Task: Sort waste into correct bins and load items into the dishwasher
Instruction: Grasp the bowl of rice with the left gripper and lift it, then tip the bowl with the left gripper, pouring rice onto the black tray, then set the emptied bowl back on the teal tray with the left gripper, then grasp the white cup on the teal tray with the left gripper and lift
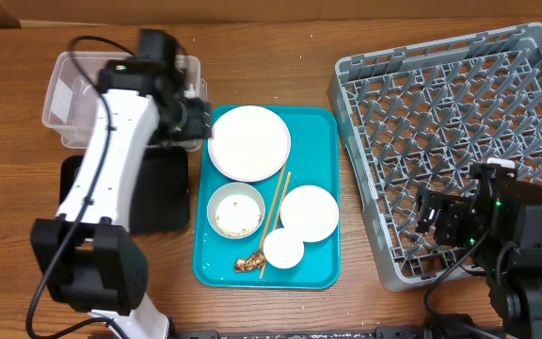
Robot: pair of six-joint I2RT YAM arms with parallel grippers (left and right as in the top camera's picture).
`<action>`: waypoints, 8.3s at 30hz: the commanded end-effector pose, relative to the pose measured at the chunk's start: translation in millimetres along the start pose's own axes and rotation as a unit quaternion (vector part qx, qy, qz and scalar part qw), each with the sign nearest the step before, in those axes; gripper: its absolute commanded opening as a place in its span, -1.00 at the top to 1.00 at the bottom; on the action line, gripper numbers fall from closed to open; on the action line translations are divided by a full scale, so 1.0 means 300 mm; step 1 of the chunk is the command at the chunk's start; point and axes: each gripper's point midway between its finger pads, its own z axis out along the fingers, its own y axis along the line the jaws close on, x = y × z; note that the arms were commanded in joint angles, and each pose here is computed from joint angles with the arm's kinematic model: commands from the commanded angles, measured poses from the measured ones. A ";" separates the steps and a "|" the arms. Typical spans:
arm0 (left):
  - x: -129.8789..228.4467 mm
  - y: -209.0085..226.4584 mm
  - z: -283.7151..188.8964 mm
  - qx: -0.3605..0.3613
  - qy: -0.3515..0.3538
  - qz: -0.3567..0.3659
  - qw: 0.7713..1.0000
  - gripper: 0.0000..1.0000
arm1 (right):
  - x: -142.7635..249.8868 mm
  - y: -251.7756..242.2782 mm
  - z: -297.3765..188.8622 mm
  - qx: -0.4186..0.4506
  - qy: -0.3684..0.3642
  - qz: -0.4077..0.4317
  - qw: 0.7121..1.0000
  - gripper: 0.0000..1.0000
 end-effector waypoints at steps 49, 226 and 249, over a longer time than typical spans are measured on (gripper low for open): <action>0.427 -0.343 0.268 -0.027 0.096 0.085 0.991 0.92 | -0.026 0.005 -0.029 -0.001 -0.016 -0.005 1.000 -1.00; 0.550 -0.400 0.057 0.114 0.090 0.264 0.954 -0.12 | -0.014 0.002 -0.029 0.001 -0.008 -0.002 1.000 -1.00; 0.716 -0.364 0.209 0.047 0.165 0.296 0.940 0.92 | -0.014 0.002 -0.029 0.001 -0.008 -0.002 1.000 -1.00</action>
